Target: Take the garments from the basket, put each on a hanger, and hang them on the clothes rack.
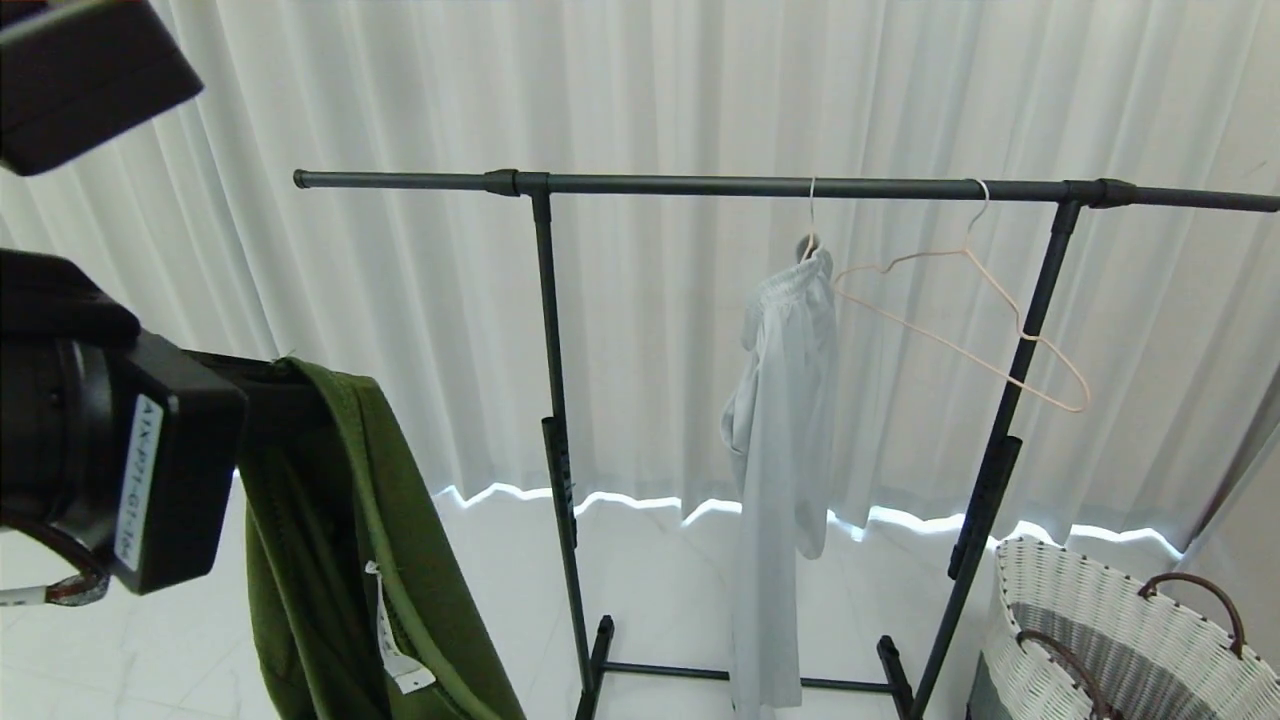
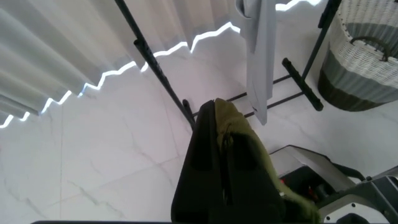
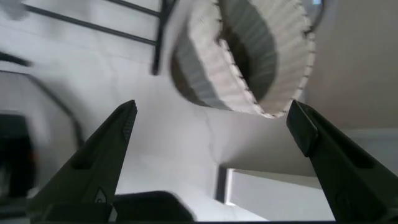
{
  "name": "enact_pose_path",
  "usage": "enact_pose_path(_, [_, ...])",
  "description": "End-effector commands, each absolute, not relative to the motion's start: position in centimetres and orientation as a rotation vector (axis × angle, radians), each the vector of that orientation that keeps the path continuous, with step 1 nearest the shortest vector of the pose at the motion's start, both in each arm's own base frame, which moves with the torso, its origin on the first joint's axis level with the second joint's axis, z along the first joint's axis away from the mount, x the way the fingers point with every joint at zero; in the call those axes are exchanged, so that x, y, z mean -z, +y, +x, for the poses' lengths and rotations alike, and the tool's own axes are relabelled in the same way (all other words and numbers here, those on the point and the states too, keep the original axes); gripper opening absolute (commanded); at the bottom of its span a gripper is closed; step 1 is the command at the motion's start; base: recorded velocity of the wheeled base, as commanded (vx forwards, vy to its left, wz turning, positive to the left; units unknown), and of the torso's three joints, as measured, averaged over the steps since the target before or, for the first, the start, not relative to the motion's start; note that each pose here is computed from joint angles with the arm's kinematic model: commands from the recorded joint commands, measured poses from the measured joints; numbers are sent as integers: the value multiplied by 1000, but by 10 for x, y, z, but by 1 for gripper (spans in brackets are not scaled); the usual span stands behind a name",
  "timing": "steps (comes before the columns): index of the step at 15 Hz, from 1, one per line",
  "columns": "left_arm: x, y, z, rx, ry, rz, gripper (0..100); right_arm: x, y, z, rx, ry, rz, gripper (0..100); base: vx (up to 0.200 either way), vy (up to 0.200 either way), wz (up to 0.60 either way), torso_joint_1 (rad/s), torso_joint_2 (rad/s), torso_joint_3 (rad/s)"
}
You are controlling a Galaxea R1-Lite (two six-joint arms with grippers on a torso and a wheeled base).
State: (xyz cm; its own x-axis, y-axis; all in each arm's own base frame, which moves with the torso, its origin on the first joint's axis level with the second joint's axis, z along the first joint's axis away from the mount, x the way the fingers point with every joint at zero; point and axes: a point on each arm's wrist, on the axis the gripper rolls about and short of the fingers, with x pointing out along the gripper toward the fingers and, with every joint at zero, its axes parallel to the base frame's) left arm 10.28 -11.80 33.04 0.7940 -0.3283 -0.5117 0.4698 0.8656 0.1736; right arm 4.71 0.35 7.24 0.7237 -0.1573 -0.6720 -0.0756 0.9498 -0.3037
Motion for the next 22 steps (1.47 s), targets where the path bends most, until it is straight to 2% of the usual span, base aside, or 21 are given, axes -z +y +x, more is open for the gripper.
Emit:
enact_pose_path(1, [-329, -120, 104, 435, 495, 305, 0, -74, 3, 43, 47, 722, -302, 100, 0, 0, 0, 413, -461, -237])
enact_pose_path(12, [-329, -119, 104, 433, 496, 301, 0, -71, 3, 46, 54, 781, -289, 100, 0, 0, 0, 291, -517, -249])
enact_pose_path(15, [-328, -118, 103, 433, 500, 304, 0, -71, 3, 46, 57, 782, -288, 100, 0, 0, 0, 93, -172, -79])
enact_pose_path(19, [-323, -118, 104, 426, 513, 312, 0, -75, 2, 40, 58, 689, -264, 100, 0, 0, 0, 0, 0, 0])
enact_pose_path(22, [-321, -117, 104, 420, 510, 307, 0, -113, 4, 58, 72, 609, -213, 100, 0, 0, 0, 0, 0, 0])
